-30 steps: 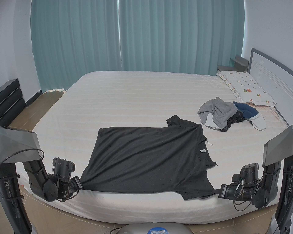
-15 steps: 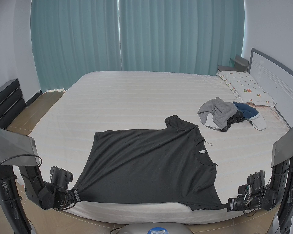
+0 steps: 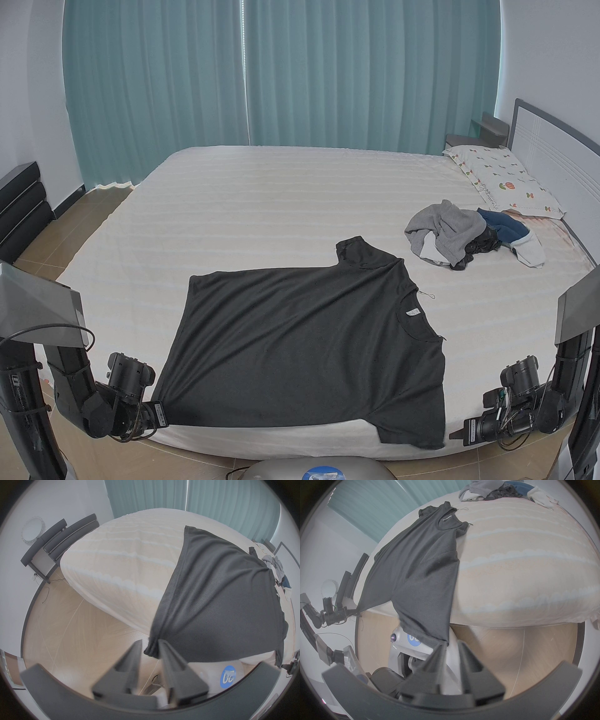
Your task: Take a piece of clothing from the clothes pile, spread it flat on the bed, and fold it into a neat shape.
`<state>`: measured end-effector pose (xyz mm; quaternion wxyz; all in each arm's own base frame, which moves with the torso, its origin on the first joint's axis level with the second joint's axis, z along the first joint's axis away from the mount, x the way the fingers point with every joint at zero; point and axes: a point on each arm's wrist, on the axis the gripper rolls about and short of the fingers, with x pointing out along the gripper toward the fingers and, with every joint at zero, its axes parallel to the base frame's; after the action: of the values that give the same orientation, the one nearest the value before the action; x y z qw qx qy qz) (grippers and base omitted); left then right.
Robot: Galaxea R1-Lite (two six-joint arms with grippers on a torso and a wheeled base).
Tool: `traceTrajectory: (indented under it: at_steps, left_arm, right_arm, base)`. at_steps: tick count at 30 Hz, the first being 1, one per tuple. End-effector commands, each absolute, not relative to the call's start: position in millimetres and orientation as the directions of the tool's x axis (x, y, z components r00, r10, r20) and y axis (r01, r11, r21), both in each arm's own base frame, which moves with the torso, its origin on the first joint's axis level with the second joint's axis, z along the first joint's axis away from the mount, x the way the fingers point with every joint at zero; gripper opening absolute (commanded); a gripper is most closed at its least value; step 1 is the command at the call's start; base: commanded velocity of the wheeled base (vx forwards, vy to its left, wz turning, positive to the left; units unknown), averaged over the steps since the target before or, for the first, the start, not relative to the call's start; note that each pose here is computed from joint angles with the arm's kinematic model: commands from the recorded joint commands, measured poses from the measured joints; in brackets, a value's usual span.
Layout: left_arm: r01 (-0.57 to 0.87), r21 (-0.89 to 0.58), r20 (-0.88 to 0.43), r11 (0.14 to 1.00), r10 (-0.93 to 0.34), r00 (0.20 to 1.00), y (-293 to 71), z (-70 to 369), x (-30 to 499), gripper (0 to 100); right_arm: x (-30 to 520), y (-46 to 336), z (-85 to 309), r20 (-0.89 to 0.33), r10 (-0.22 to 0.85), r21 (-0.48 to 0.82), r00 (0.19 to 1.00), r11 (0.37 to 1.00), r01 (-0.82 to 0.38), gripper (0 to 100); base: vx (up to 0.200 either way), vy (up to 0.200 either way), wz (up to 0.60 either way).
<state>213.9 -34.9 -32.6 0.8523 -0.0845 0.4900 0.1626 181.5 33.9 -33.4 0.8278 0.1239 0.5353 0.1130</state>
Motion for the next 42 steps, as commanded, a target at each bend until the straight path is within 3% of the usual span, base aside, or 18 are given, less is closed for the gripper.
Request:
traceTrajectory:
  at_steps: [1,9,11,13,20,21,27,38,42]
  left_arm:
    - [-0.359,0.017,-0.866,0.933,0.193,0.462,-36,-35,214,100]
    - [-0.374,-0.015,-0.845,0.927,0.189,0.500,-36,-33,222,100]
    - [-0.376,-0.017,-0.843,0.927,0.189,0.504,-35,-33,222,100]
    - [-0.388,-0.062,-0.806,0.919,0.183,0.563,-34,-27,228,100]
    - [-0.410,-0.110,-0.775,0.905,0.180,0.605,-30,-23,236,100]
    - [-0.411,-0.112,-0.776,0.905,0.179,0.605,-30,-23,236,100]
    - [-0.409,-0.117,-0.771,0.905,0.176,0.611,-30,-21,236,100]
    - [-0.399,-0.124,-0.770,0.908,0.165,0.616,-31,-20,235,100]
    - [-0.398,-0.123,-0.771,0.909,0.165,0.615,-31,-20,234,100]
  right_arm:
    - [176,35,-35,-0.869,0.321,0.325,0.376,0.944,-0.056,100]
    - [200,37,-28,-0.742,0.349,0.381,0.572,0.922,-0.068,100]
    - [201,38,-29,-0.740,0.350,0.384,0.575,0.921,-0.067,100]
    - [208,43,-44,-0.726,0.359,0.387,0.587,0.918,-0.083,100]
    - [218,46,-59,-0.718,0.357,0.384,0.598,0.919,-0.087,100]
    - [220,46,-59,-0.715,0.354,0.383,0.603,0.920,-0.086,0]
    - [222,45,-66,-0.737,0.282,0.324,0.614,0.945,-0.044,0]
    - [208,31,-54,-0.756,0.244,0.317,0.607,0.948,0.013,0]
    - [203,31,-55,-0.789,0.239,0.306,0.566,0.952,0.025,0]
  base:
    - [0.000,0.000,0.00]
    - [0.000,0.000,0.00]
    - [0.000,0.000,0.00]
    - [0.000,0.000,0.00]
    - [0.000,0.000,0.00]
    - [0.000,0.000,0.00]
    - [0.000,0.000,0.00]
    - [0.000,0.000,0.00]
    - [0.000,0.000,0.00]
